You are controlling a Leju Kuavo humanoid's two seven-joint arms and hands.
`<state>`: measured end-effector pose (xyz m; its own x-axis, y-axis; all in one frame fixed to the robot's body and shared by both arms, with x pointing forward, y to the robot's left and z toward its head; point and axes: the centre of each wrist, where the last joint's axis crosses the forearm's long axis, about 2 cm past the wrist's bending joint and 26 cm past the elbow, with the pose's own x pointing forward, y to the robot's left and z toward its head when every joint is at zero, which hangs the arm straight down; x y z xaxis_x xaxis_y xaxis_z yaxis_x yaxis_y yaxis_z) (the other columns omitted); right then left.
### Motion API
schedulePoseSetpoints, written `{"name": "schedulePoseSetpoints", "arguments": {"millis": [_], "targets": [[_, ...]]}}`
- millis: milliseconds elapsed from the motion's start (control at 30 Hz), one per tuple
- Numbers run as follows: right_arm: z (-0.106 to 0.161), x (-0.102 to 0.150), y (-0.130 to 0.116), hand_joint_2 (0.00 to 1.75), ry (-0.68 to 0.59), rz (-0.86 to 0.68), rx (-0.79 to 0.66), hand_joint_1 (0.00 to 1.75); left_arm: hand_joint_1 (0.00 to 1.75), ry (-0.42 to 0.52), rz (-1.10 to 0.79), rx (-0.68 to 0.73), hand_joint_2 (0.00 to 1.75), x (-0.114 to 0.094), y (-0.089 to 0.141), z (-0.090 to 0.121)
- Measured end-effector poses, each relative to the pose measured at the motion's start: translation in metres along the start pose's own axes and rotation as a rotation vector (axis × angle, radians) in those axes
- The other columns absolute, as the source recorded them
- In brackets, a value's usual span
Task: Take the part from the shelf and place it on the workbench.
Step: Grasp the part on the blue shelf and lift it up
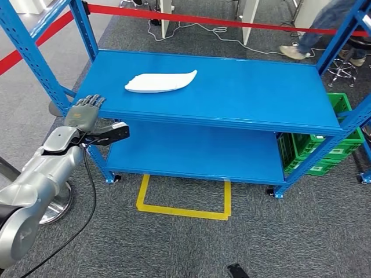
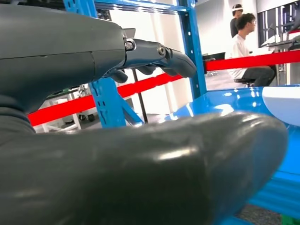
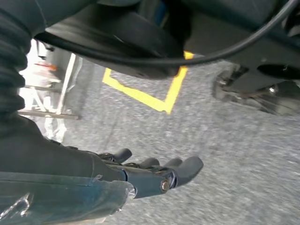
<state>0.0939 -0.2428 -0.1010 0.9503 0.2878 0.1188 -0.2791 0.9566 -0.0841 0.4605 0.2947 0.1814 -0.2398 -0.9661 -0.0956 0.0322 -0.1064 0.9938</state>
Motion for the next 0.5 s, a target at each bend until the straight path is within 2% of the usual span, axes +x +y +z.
{"name": "schedulePoseSetpoints", "arguments": {"millis": [500], "targets": [[0.0002,0.0013,0.0006,1.75,-0.002,-0.009,0.002,0.00,0.00,-0.009,-0.023,0.009,0.00,0.0007,0.0065,-0.0032]]}}
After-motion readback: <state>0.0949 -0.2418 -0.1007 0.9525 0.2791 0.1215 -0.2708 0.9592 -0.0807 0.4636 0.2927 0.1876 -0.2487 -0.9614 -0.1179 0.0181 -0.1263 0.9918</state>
